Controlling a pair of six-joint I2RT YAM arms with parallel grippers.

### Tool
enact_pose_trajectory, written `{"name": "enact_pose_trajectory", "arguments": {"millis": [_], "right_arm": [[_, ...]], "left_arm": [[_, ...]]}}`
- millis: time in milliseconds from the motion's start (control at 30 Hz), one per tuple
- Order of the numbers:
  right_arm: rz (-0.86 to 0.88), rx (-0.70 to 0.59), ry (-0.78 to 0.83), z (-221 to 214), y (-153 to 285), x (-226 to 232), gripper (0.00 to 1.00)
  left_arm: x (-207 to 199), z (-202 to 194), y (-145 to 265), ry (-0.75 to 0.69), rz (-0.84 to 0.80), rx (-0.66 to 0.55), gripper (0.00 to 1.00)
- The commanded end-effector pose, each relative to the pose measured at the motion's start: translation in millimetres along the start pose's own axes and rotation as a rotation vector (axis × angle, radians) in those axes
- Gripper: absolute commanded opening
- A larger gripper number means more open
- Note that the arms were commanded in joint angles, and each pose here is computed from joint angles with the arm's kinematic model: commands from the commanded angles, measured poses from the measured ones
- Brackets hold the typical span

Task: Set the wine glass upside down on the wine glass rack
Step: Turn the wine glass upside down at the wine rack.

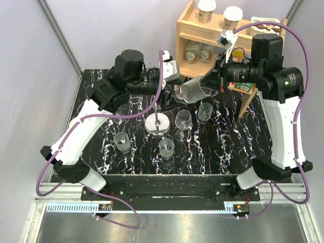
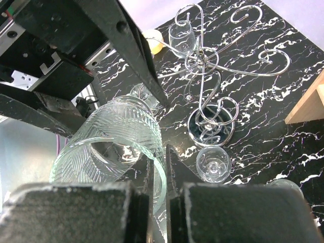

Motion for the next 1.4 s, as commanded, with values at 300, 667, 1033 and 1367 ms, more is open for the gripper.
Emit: {"name": "enact_pose_trajectory", "arguments": {"millis": [300,667,1033,1367], "right_arm": [[-0.022,-0.105,0.079,15.3,16.7,19.6,0.00],[-0.029,-0.121,0.086,12.6,20.3,22.5,0.00],[-0.078,-0.156,0.096,16.1,23.4,20.7,0.00],[-0.075,-0.262,0.105,40.4,26.4,27.9,0.00]], "left_arm": [[-9.3,-6.6,-17.1,-0.100,-0.013,0.071,0.62],[-6.9,-6.9,-19.2,-0.129,0.027,0.106,0.24],[2.2,3.5,-10.1,-0.147,0.159,0.112,0.76],[20.3,49.4,59.7,-0.035,0.293,-0.083,0.98]]}}
Point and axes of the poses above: each gripper's point midway between its finger pads, its own y axis back along the fingers, its own x axis along the line the jaws close on, z = x × y, the point moved 7 cm from there along y, back along the fingers, and after that the axes turned 11 degrees about -y, right-handed, at the moved point
